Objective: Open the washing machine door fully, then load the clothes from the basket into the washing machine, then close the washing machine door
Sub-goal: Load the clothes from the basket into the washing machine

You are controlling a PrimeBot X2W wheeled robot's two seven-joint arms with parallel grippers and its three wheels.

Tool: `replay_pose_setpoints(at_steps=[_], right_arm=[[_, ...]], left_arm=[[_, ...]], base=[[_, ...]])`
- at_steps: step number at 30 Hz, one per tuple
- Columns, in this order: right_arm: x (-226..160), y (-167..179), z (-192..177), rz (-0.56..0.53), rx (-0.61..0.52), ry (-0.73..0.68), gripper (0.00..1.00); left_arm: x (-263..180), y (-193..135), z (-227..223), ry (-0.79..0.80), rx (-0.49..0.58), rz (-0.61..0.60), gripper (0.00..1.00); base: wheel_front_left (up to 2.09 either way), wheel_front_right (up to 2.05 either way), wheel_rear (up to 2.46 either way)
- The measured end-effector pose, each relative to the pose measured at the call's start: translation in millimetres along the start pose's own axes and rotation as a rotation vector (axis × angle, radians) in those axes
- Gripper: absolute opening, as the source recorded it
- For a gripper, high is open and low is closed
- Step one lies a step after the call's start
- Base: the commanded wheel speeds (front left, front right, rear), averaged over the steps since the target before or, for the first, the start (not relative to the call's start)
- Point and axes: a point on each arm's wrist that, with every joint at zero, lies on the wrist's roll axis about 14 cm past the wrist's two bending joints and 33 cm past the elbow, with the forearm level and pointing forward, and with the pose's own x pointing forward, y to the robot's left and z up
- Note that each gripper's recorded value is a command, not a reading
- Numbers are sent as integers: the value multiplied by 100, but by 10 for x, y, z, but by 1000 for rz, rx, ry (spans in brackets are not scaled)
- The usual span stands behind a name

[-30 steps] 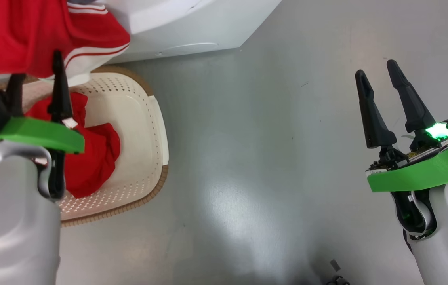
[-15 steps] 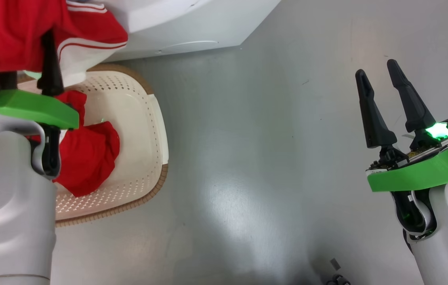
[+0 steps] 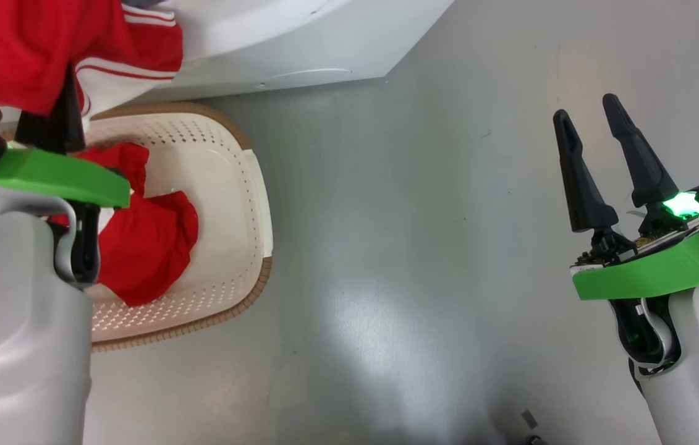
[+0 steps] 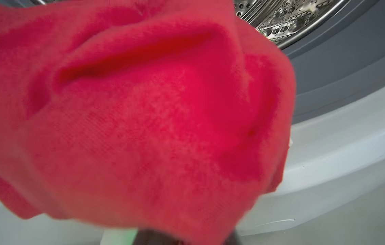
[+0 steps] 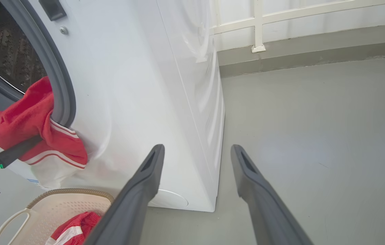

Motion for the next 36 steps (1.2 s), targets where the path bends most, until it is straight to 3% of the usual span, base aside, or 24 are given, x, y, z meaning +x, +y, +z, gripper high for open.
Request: replay_pose_setpoints(at_steps=[16,31,36], right_arm=[[-17,35,61,9,-2,-10,100],[-109,-118,-19,-43,-6,18,100],[-130,-201,-36,-70,-12,23,100]], left_arm=[[-55,-108,612,-182,45,-33,0],[824,-247,931,-142,170,-83,0],[1062,-427,1093,-205,231,-130,0]], base=[[0,0,0],[0,0,0],[0,0,0]])
